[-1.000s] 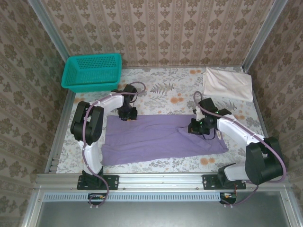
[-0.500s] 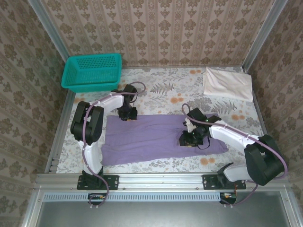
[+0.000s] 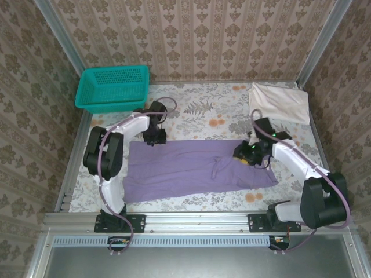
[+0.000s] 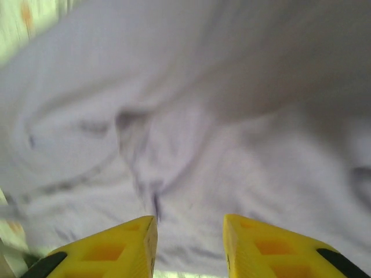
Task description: Fold and stack the t-shirts
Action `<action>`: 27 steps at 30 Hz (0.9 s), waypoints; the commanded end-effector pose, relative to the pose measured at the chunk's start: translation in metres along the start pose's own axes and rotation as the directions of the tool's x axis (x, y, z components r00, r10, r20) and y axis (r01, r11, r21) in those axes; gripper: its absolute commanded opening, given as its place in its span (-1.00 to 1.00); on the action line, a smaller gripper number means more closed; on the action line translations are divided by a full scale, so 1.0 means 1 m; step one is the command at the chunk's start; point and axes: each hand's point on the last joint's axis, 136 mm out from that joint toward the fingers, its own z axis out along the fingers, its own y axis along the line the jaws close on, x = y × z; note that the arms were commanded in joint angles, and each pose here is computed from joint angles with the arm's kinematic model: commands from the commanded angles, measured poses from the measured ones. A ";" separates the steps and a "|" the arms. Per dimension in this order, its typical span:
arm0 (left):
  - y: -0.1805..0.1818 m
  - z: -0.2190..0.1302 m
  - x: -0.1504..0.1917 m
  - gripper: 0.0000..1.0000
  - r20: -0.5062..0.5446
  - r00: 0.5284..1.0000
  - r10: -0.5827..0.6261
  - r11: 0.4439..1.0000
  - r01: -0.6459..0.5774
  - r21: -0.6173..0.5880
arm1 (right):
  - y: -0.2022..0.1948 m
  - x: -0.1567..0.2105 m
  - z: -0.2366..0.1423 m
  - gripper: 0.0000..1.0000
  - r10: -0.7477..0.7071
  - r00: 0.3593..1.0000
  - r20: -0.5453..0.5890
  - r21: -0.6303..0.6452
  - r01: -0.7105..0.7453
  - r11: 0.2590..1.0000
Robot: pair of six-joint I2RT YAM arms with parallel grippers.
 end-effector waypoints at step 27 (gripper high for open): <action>0.154 0.003 0.040 -0.38 0.025 0.913 -0.408 0.871 0.397 -0.289 | -0.077 -0.148 0.042 -0.02 0.299 0.938 0.173 0.259 -0.336 0.906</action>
